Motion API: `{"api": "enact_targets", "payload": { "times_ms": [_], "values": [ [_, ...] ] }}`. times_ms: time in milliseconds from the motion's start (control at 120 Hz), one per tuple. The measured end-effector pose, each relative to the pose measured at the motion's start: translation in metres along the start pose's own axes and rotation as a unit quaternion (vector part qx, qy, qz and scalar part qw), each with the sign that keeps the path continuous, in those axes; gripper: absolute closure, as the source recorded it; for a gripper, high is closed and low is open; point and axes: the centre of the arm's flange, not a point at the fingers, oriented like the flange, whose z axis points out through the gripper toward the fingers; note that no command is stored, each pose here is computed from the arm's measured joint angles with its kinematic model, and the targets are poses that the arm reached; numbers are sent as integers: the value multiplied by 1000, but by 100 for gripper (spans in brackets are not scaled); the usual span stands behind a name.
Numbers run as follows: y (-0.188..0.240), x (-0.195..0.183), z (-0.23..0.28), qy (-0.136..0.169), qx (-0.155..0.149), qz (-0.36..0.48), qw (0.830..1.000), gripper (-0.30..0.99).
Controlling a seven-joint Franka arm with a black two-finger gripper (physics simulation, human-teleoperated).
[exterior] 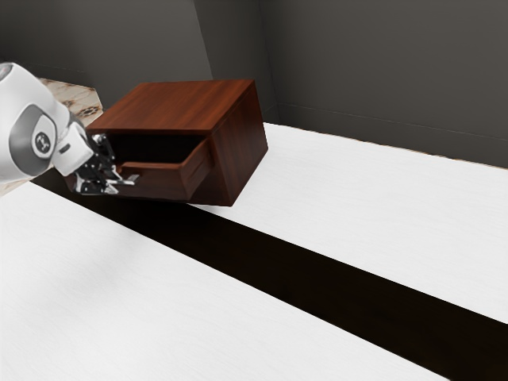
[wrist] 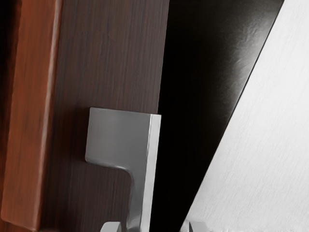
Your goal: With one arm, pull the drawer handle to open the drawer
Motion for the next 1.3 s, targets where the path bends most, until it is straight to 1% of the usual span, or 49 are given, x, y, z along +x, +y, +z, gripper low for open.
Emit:
{"api": "enact_targets", "payload": {
  "times_ms": [867, 1167, 1250, 1300],
  "values": [
    [50, -8, -24, 0, -6, -4, 1000, 57],
    [59, -8, -28, -2, -7, -1, 1000, 58],
    [59, -8, -34, -2, -3, 0, 1000, 58],
    [61, -9, -44, -3, 4, -1, 1000, 57]
  ]
}}
